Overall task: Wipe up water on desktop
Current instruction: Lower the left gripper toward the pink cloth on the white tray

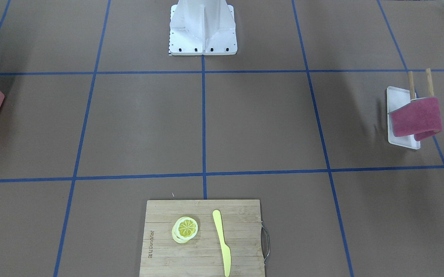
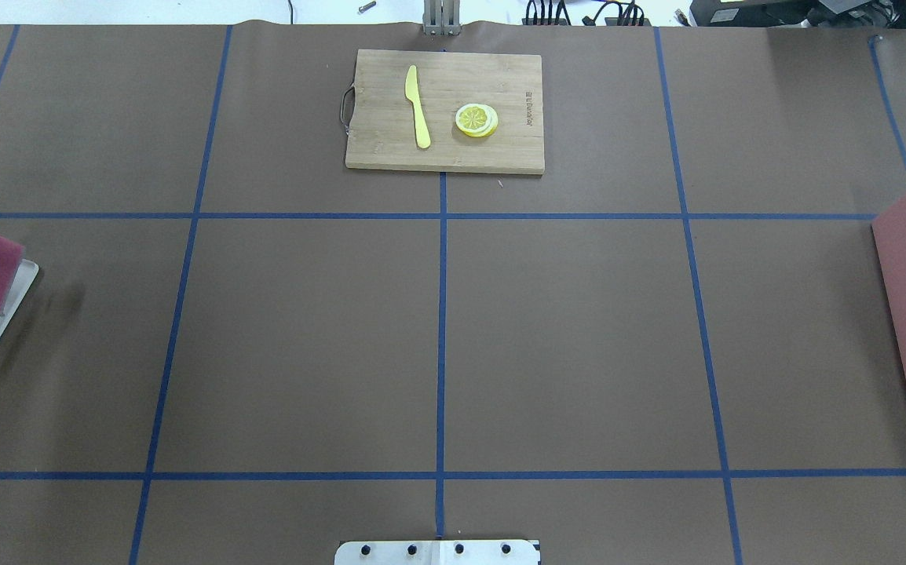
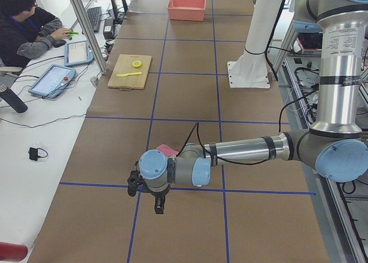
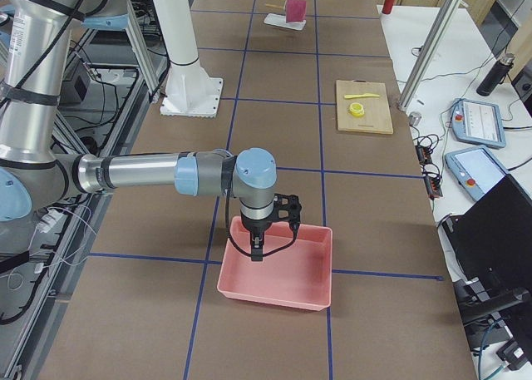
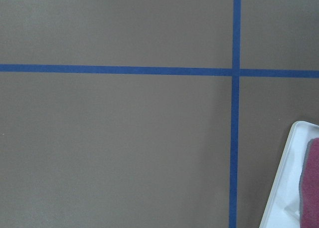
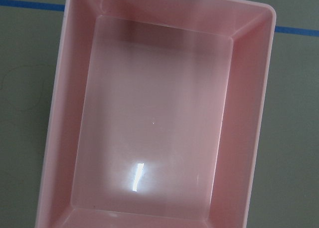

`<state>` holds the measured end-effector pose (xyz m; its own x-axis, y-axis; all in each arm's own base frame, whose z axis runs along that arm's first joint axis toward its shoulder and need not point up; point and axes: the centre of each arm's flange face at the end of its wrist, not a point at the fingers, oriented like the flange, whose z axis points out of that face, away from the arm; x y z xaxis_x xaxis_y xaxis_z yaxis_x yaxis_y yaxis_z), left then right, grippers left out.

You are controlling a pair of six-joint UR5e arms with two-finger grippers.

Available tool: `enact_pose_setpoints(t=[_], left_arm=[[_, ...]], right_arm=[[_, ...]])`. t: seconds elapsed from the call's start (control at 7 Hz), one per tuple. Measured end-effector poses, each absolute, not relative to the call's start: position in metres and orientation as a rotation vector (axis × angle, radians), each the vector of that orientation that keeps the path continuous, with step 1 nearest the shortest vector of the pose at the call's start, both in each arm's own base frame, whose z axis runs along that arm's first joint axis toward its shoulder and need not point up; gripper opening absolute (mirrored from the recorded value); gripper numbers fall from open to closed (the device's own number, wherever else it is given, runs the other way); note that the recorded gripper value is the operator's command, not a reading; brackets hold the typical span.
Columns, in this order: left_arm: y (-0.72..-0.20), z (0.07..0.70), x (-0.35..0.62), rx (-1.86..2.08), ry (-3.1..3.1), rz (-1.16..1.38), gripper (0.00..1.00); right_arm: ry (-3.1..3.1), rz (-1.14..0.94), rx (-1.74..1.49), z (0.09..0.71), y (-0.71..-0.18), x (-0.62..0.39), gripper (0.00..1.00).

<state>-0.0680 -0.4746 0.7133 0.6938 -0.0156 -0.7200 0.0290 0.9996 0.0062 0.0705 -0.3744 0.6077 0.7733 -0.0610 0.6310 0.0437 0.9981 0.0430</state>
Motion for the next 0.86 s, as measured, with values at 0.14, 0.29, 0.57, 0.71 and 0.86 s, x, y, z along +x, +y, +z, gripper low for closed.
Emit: enact_pose_setpoints(t=[0.14,0.29,0.57,0.71,0.86], left_arm=[[-0.475,0.713,-0.068,0.019,0.804,-0.024,0.98],[-0.476,0.712,-0.068,0.02,0.804,-0.024,0.99],[-0.477,0.71,-0.068,0.024,0.804,-0.023,0.98],[-0.478,0.708,-0.068,0.028,0.804,-0.022,0.98],[-0.479,0.706,-0.068,0.032,0.805,-0.02,0.98]], right_arm=[[-0.685,-0.058,0.028,0.607,-0.374,0.071,1.0],[-0.684,-0.061,0.031,0.606,-0.375,0.071,1.0],[-0.68,-0.068,0.049,0.598,-0.377,0.071,1.0],[-0.68,-0.075,0.069,0.589,-0.382,0.071,1.0],[-0.679,-0.084,0.097,0.576,-0.386,0.071,1.0]])
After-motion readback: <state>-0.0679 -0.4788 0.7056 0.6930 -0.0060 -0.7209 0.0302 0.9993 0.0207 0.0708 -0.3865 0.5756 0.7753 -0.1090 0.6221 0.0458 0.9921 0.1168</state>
